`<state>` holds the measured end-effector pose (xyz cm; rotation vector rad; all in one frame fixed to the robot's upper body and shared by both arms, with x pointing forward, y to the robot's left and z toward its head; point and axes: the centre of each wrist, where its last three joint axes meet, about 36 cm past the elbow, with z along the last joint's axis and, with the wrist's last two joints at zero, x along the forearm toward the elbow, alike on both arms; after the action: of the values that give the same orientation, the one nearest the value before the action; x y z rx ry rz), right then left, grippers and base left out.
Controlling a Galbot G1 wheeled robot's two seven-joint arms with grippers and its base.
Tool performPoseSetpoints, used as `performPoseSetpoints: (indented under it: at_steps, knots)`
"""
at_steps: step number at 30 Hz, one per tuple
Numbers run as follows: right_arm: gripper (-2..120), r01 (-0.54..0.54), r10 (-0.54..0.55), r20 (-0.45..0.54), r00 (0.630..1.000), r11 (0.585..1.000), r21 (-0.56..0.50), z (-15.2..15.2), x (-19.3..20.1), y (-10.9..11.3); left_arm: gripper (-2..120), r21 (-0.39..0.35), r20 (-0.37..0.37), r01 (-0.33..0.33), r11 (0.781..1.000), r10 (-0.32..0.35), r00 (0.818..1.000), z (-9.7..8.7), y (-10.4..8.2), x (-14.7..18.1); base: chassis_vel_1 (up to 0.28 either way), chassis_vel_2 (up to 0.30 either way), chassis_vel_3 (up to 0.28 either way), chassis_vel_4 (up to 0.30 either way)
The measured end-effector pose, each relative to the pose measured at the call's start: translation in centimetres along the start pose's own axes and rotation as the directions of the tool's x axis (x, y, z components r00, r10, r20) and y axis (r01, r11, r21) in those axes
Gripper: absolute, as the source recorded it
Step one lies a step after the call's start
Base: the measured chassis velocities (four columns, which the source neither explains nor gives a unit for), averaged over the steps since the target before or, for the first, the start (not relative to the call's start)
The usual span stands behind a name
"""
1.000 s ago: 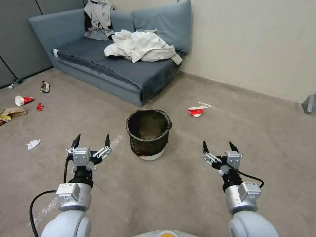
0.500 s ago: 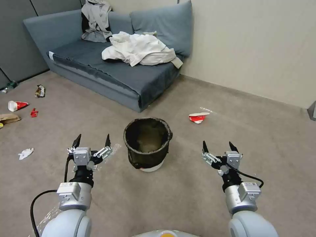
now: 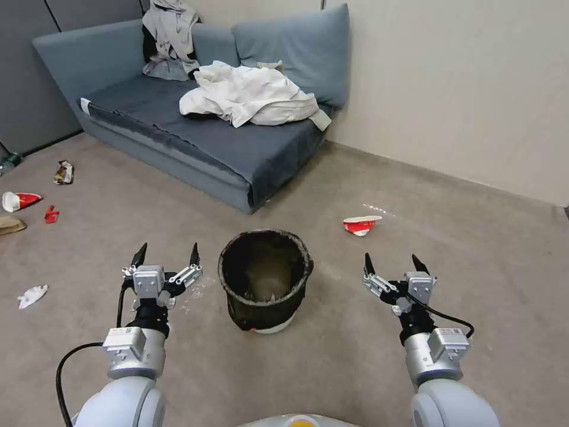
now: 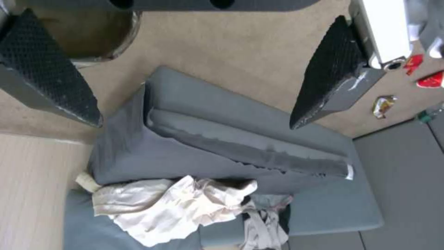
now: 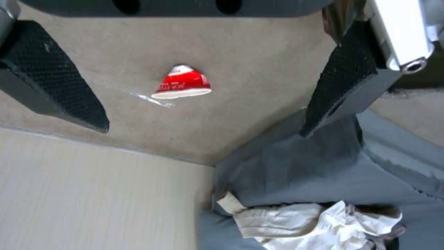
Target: Pick up the trash can from the floor.
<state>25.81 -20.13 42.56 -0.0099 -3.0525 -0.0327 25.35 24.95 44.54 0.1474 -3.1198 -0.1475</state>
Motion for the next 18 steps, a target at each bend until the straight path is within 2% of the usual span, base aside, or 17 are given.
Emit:
performPoseSetpoints:
  at_steps: [11, 18]
  knots:
    - [100, -0.006, 0.006, -0.002, 1.0, 1.0, -0.007, 0.4, -0.4, 0.3, 100, 0.024, -0.095, -0.027, 0.999, 0.029, 0.995, 0.0, 0.3, -1.9, -0.012, 0.017, 0.014, -0.013]
    - [100, -0.017, 0.017, 0.0, 1.0, 1.0, -0.01, 0.5, -0.8, 0.3, 100, 0.051, -0.178, -0.047, 0.998, 0.056, 0.982, 0.1, 0.1, -4.3, 0.0, 0.0, 0.0, 0.0]
